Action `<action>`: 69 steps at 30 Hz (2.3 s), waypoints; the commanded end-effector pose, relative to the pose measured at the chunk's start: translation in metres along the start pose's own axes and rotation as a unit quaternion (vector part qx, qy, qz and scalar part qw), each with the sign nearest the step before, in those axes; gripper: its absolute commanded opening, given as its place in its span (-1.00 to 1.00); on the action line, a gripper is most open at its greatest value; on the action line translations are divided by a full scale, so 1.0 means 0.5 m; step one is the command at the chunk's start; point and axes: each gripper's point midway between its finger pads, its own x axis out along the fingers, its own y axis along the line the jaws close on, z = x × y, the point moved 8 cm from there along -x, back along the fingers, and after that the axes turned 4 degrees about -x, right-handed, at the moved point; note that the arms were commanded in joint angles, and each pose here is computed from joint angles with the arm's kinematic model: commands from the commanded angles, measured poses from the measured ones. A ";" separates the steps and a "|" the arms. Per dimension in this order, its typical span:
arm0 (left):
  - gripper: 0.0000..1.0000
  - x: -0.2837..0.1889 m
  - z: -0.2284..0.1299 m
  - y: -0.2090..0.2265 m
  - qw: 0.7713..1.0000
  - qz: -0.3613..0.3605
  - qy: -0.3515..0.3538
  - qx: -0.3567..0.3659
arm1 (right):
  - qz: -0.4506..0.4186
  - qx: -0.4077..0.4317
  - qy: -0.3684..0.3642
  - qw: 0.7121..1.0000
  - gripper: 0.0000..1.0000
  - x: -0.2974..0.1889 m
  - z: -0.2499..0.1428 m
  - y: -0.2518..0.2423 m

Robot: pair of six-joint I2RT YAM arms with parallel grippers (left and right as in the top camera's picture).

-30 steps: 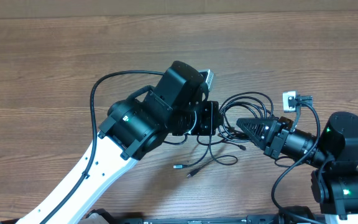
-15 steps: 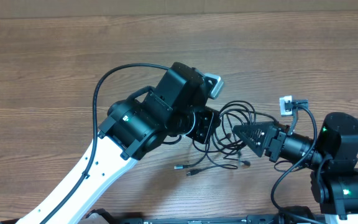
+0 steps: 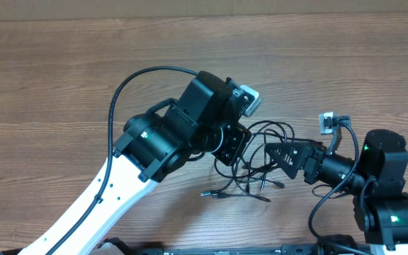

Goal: Untangle cables

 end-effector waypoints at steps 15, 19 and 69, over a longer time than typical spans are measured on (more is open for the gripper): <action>-0.91 -0.036 0.029 -0.002 0.997 0.025 -0.058 0.032 | -0.167 0.025 -0.007 0.986 0.80 -0.015 -0.022 -0.068; -0.92 -0.035 0.015 0.002 0.998 0.030 -0.037 0.026 | -0.158 0.022 -0.010 0.987 0.75 -0.013 -0.019 -0.064; 0.99 -0.036 0.024 0.008 0.996 0.045 -0.057 -0.047 | 0.214 -0.155 -0.202 0.943 0.99 -0.310 0.555 0.381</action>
